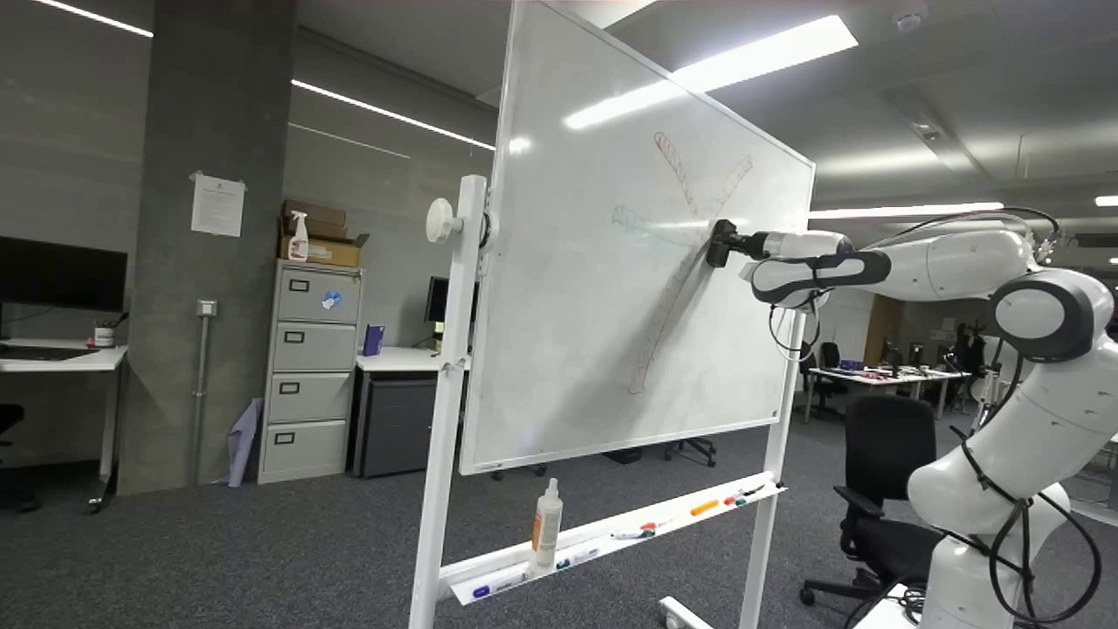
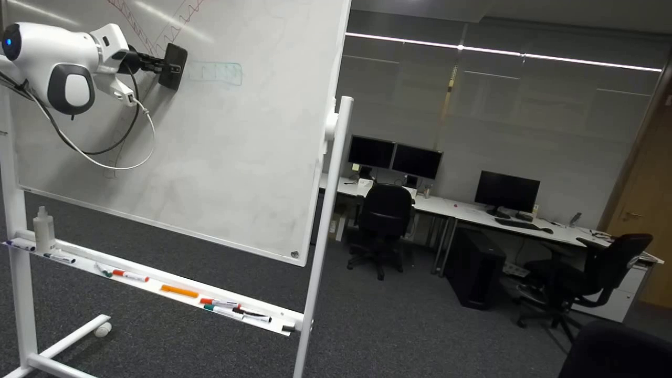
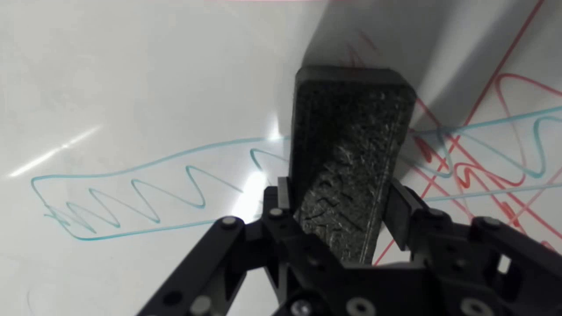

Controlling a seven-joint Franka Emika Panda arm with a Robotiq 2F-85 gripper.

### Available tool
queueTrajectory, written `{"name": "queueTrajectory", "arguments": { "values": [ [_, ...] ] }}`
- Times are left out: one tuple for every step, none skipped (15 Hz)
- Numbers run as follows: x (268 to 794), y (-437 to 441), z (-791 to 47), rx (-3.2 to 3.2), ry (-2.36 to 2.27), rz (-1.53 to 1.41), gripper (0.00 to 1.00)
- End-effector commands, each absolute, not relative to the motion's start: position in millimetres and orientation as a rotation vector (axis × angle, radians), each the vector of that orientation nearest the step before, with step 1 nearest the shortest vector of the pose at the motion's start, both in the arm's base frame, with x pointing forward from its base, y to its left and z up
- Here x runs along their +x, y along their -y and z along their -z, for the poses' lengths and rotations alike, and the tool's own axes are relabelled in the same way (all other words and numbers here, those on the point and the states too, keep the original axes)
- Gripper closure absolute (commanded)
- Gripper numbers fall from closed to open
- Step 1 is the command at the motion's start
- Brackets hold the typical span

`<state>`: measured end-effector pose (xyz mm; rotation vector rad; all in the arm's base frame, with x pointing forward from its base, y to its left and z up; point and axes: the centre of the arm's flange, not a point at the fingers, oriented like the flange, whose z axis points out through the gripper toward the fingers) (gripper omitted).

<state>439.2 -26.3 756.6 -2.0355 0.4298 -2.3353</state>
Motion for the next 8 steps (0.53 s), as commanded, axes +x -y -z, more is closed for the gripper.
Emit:
{"name": "queueTrajectory", "arguments": {
  "values": [
    [472.4, 21.2, -750.0, -1.985, -0.445, 2.33, 0.7],
    [473.6, 16.3, -747.3, -1.99, -0.438, 2.324, 0.7],
    [475.6, 8.3, -741.8, -1.997, -0.423, 2.315, 0.7],
    [476.6, 2.1, -737.3, -2.007, -0.405, 2.31, 0.7],
    [477.2, -5.9, -731.8, -2.019, -0.385, 2.302, 0.7],
    [477.1, -13.8, -725.8, -2.033, -0.363, 2.291, 0.7],
    [477.1, -21.5, -721.4, -2.045, -0.337, 2.288, 0.7],
    [476.4, -30.0, -717.1, -2.063, -0.308, 2.271, 0.7]
  ]
}}
